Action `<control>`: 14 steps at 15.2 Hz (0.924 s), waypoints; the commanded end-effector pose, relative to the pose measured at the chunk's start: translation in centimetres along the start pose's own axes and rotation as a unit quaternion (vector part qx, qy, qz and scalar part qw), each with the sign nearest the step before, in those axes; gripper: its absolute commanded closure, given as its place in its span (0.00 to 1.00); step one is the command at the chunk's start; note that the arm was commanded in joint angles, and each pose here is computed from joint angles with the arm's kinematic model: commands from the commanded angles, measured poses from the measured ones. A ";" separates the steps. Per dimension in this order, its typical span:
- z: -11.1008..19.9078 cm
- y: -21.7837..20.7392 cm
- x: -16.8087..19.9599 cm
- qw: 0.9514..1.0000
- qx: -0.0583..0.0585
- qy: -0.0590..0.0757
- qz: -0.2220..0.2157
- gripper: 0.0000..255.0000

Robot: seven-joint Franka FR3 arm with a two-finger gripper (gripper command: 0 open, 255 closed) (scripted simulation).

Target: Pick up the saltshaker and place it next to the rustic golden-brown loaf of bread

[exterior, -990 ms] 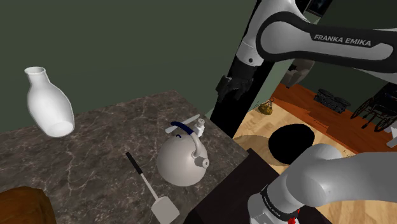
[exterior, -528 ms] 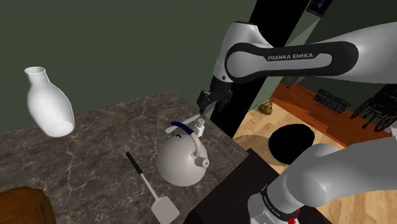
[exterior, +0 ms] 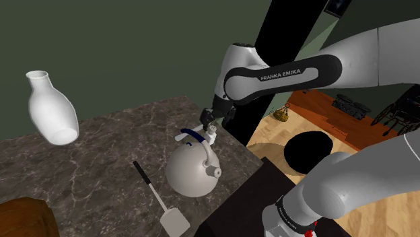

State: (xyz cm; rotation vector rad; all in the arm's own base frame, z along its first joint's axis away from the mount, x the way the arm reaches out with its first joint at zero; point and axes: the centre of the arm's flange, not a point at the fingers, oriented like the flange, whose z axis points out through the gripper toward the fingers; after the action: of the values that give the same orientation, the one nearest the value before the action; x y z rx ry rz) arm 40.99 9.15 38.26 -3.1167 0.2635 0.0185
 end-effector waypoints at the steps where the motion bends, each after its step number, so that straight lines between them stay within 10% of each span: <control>1: 1.0 0.0 0.1 1.000 0.000 0.000 0.000 0.00; 10: 1.3 0.0 0.1 1.000 0.000 0.000 0.000 0.00; 11: 1.3 0.0 0.1 1.000 0.000 0.000 0.000 1.00; 14: 1.3 0.0 0.1 1.000 0.000 0.000 0.000 1.00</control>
State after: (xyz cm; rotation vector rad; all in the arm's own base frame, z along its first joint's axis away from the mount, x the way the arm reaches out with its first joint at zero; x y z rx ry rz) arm 41.06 9.13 37.01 -3.1165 0.2635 0.0171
